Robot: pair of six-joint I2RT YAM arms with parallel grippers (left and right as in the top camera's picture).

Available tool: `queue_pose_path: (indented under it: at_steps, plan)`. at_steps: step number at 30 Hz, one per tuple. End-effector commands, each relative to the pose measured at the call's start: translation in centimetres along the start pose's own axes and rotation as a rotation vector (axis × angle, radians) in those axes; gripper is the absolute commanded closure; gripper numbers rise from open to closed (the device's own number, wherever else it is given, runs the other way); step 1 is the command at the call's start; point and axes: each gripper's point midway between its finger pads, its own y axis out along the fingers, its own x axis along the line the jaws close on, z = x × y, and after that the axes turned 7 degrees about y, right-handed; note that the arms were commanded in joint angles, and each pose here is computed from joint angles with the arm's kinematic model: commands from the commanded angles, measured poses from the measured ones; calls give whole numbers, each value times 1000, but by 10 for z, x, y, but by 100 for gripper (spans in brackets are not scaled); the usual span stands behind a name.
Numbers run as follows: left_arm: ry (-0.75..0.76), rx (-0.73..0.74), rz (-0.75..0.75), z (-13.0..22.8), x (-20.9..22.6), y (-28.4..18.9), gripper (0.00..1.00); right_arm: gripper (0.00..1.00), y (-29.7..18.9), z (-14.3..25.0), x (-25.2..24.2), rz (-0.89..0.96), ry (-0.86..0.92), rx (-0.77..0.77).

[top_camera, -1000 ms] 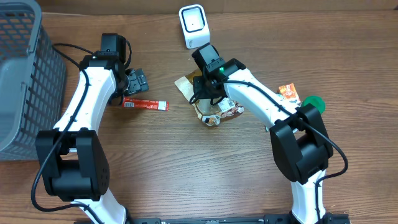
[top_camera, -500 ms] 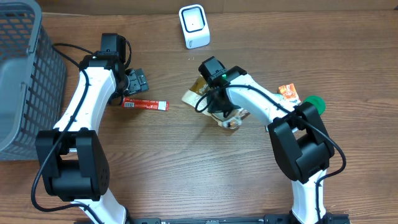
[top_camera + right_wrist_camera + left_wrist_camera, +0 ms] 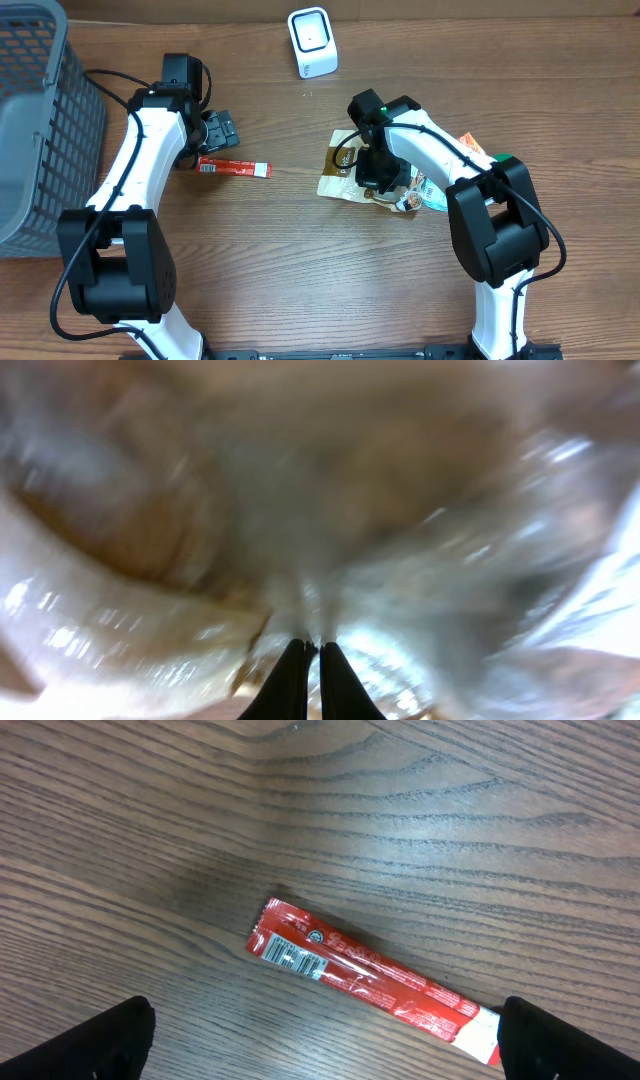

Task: Scan the item barcode
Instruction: 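Carry the snack bag right and set it down near the packets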

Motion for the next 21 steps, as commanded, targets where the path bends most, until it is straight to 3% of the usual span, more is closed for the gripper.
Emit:
queue_pose_path:
  at_steps: [1, 5, 12, 21]
  plan:
    - [19, -23, -3, -7, 0, -5, 0, 93, -28, -3, 29, -142, -78, -3]
    - [19, -23, -3, -7, 0, -5, 1, 93, -55, -31, 38, -163, -106, -121]
    - [19, -23, -3, -7, 0, -5, 0, 93, -69, -102, 4, -63, 6, -382]
    - [19, -23, -3, -7, 0, -5, 1, 93, -63, -128, -38, -73, 141, -370]
